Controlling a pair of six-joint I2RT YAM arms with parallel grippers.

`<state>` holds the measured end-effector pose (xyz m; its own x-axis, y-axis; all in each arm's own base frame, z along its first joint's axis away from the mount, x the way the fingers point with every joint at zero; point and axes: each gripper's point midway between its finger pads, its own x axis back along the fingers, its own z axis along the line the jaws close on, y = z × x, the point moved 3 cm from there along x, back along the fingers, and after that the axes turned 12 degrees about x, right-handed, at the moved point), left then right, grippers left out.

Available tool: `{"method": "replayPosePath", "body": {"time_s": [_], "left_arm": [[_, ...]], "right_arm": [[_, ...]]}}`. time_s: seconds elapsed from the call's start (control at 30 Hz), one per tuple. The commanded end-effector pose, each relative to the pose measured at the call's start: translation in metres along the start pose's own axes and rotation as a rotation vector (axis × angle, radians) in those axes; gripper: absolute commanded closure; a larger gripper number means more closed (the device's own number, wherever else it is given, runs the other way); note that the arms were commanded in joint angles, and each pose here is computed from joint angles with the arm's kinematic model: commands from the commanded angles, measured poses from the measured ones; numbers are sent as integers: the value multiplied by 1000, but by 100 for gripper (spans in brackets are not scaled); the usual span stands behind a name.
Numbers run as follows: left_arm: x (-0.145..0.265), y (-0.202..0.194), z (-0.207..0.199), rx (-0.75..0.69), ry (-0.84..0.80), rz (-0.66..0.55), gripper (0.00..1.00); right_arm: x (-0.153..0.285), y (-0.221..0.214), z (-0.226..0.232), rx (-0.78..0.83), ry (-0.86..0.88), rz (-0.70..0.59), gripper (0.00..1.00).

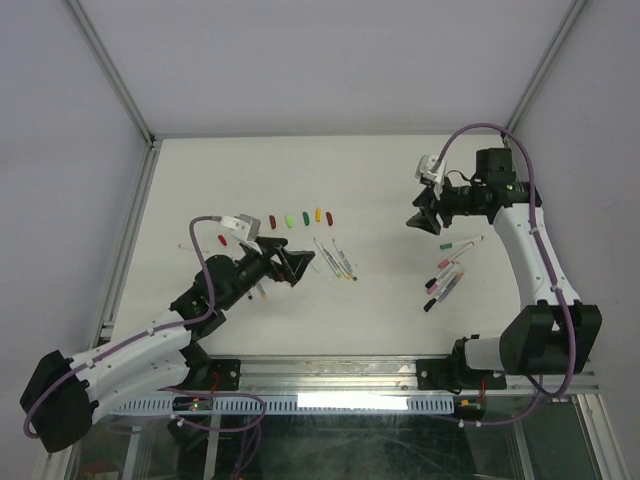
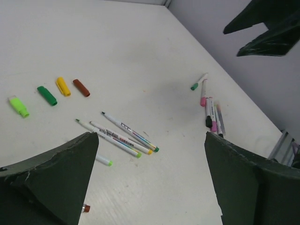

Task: Open the pen caps
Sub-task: Move the pen to the center of the board.

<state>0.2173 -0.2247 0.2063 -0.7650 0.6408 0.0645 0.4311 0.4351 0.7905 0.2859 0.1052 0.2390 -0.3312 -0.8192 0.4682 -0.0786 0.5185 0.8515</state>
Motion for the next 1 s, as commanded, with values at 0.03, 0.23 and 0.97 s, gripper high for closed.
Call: {"method": "replayPosePath", "body": {"time_s": [0.03, 0.23, 0.97], "left_arm": [[20, 14, -17, 6, -158, -130, 1], [30, 10, -11, 16, -158, -141, 1], [35, 6, 1, 1, -110, -151, 1]], "right_arm": [[25, -43, -26, 283, 133, 223, 44], [40, -117, -44, 444, 305, 482, 44], [20, -232, -62, 343, 427, 737, 57]]}}
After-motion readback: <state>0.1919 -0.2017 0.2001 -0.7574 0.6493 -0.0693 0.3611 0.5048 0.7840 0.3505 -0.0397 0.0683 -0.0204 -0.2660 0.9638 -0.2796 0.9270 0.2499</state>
